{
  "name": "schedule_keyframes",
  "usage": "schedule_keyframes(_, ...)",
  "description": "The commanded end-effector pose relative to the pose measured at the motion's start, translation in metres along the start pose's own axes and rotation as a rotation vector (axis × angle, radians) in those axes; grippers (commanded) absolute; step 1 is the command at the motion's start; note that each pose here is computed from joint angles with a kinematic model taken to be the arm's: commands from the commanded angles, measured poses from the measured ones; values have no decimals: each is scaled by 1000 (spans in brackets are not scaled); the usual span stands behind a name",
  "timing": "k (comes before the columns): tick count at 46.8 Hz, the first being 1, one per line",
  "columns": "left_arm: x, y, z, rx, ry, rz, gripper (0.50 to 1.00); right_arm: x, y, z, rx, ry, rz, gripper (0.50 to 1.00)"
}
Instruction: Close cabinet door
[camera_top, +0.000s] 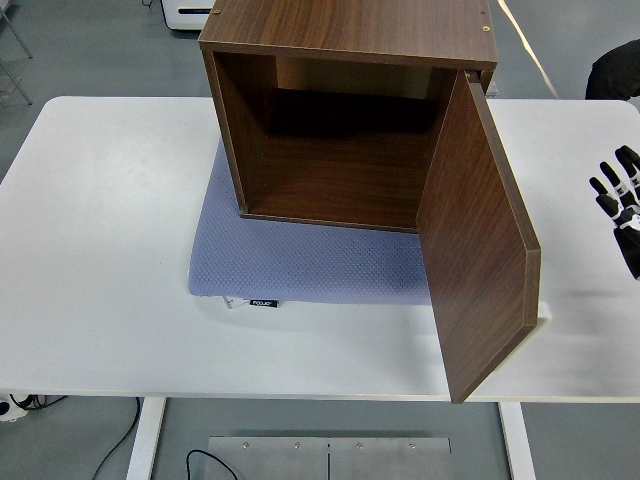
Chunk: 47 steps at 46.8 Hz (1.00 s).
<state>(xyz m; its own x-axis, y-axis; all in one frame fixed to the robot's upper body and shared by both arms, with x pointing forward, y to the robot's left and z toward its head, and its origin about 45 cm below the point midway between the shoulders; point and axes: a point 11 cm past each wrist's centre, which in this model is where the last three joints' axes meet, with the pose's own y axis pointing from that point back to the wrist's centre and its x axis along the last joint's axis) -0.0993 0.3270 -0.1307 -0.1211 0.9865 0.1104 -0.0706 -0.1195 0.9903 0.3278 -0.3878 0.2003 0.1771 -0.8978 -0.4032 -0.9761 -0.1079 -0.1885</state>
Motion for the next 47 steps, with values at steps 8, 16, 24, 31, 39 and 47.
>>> schedule_keyframes(8,0,0,2,-3,-1,0,1000,0,0,-1,2,0,-1,1000)
schedule_keyframes(16,0,-1,4,-6,-1,1,1000,0,0,-1,2,-3,-3,1000)
schedule_keyframes(24,0,0,2,-3,-1,1,1000,0,0,-1,3,-3,-5,1000)
schedule_keyframes(31,0,0,2,-3,-1,1,1000,0,0,-1,3,-3,-7,1000)
schedule_keyframes(39,0,0,2,-3,-1,1,1000,-1,-2,-3,9,-3,-12,1000)
schedule_keyframes(47,0,0,2,-3,-1,1,1000,-2,-4,-4,12,-3,-13,1000)
